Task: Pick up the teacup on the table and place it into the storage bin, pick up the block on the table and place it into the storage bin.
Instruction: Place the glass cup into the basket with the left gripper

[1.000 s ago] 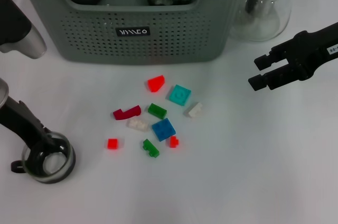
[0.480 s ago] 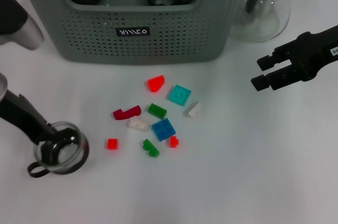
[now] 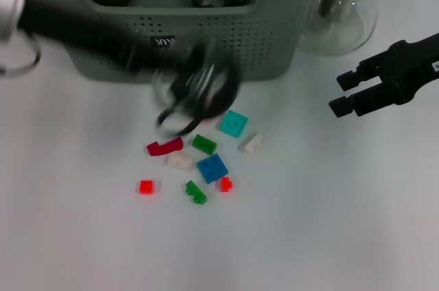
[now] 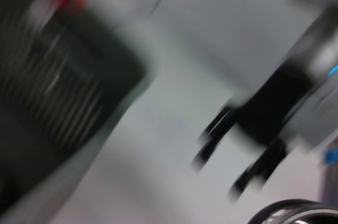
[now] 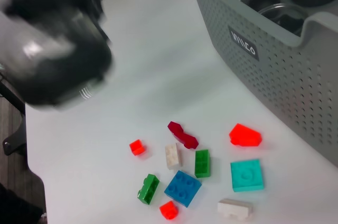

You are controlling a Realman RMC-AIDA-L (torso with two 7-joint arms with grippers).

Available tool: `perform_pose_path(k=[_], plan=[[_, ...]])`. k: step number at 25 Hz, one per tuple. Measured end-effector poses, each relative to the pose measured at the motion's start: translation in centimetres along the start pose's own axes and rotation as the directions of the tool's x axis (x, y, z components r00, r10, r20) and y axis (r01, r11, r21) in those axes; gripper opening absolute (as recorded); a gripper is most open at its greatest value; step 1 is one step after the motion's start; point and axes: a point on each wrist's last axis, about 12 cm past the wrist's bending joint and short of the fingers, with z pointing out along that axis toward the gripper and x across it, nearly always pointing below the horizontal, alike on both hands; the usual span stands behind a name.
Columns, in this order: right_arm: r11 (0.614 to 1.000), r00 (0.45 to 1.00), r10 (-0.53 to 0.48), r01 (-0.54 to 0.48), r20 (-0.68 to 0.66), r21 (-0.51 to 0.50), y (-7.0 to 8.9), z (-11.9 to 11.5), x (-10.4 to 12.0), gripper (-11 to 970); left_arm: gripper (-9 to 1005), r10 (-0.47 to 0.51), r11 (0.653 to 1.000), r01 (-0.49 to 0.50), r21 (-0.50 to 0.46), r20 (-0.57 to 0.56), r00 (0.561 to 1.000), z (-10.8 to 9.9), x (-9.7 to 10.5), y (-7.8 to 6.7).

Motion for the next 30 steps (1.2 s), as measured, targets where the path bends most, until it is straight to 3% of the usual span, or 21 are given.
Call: perform_pose_path(k=[2, 4, 8, 13, 17, 22, 30], plan=[[1.000, 1.000, 0.000, 0.000, 0.003, 0.001, 0.0, -0.1, 0.0, 685, 43, 0.045, 0.997, -0.049, 0.053, 0.086, 0.995, -0.5, -2.3, -0.3], [1.000, 1.000, 0.001, -0.001, 0.007, 0.002, -0.1, -0.1, 0.0, 685, 43, 0.081, 0.995, -0.088, 0.040, 0.141, 0.987, -0.8, -4.6, -0.2], [1.000, 1.000, 0.010, -0.010, 0.006, 0.008, -0.1, -0.3, -0.2, 685, 43, 0.127, 0.988, -0.110, -0.104, 0.171, 0.977, -0.8, -9.2, 1.1], [1.000, 1.000, 0.024, -0.024, 0.006, 0.011, -0.2, -0.5, -0.4, 685, 44, 0.098, 0.941, -0.052, -0.335, 0.122, 0.988, 0.0, -13.3, 4.3], [1.000, 1.000, 0.026, -0.026, 0.006, 0.012, -0.2, -0.5, -0.4, 685, 44, 0.069, 0.881, -0.029, -0.473, 0.067, 0.995, 1.4, -14.4, 6.9], [1.000, 1.000, 0.027, -0.027, 0.005, 0.014, -0.2, -0.5, -0.4, 685, 45, 0.044, 0.792, -0.042, -0.609, -0.012, 0.999, 3.9, -13.9, 9.5], [0.999, 0.999, 0.041, -0.041, 0.002, 0.014, -0.2, -0.5, -0.2, 685, 45, 0.065, 0.730, -0.092, -0.677, -0.064, 0.996, 7.0, -12.6, 10.6]])
